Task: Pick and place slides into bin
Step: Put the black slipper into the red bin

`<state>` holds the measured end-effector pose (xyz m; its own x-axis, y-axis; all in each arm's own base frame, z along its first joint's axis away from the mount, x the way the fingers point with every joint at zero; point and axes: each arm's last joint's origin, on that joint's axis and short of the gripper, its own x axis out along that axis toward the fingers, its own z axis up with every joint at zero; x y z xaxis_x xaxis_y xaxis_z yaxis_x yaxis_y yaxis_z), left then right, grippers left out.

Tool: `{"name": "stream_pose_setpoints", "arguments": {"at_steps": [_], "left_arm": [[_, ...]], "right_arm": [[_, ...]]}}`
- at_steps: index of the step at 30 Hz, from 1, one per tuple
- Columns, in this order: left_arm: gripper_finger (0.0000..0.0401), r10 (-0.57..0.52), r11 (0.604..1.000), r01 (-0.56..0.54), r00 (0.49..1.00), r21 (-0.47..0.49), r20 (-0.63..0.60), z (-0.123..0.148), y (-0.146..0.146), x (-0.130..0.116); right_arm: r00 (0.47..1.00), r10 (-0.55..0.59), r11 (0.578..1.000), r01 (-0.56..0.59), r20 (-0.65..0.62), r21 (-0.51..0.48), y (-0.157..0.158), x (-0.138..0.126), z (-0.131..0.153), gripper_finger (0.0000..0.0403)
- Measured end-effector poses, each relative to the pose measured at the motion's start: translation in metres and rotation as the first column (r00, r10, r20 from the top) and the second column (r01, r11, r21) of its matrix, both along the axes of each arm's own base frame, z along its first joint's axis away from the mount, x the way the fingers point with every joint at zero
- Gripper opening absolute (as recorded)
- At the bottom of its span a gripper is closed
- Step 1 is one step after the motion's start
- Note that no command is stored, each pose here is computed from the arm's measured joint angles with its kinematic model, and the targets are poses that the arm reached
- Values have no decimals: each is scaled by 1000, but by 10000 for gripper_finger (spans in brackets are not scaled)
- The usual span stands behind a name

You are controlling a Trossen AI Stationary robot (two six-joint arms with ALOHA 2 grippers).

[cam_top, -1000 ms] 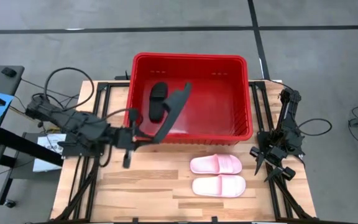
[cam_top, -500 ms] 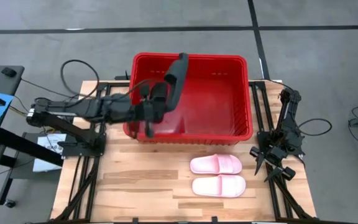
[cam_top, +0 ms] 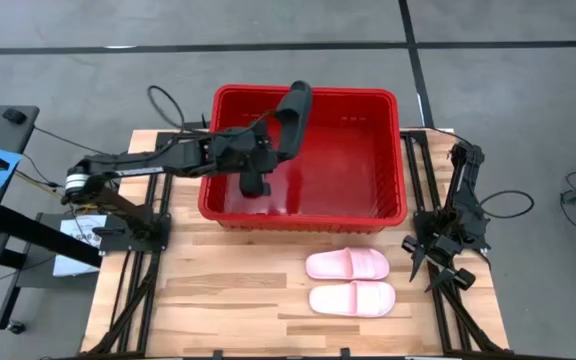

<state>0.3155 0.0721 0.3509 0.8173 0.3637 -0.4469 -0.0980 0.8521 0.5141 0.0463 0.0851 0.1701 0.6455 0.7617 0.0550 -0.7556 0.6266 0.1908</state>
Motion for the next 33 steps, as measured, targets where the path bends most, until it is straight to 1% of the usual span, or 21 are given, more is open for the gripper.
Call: {"name": "stream_pose_setpoints", "arguments": {"at_steps": [5, 8, 11, 14, 19, 23, 28, 33], "left_arm": [[0, 30, 999, -25, 993, 48, -114, -25, 10, 15], [0, 60, 997, -48, 980, 68, -192, -39, 12, 21], [0, 77, 996, -62, 958, 62, -277, -55, 14, 24], [0, 95, 995, -92, 939, 24, -331, -67, 14, 26], [0, 120, 989, -143, 916, -31, -383, -79, 14, 27], [0, 138, 982, -177, 910, -65, -392, -84, 13, 28], [0, 131, 983, -172, 901, -64, -415, -96, 11, 35], [0, 114, 983, -167, 877, -73, -468, -113, 11, 41]], "right_arm": [[1000, 0, 1000, 0, 0, 0, 0, 0, 0, 182], [1000, 0, 1000, 0, 0, 0, 0, 0, 0, 182], [1000, 0, 1000, 0, 0, 0, 0, 0, 0, 182], [1000, 0, 1000, 0, 0, 1, 0, 0, 0, 182], [1000, 0, 1000, 0, 0, 1, 0, 0, 0, 182], [1000, 0, 1000, 0, 0, 0, 0, 0, 0, 182], [1000, 0, 1000, 0, 0, 0, 0, 0, 0, 182], [1000, 0, 1000, 0, 0, 1, 0, 0, 0, 182]]}}
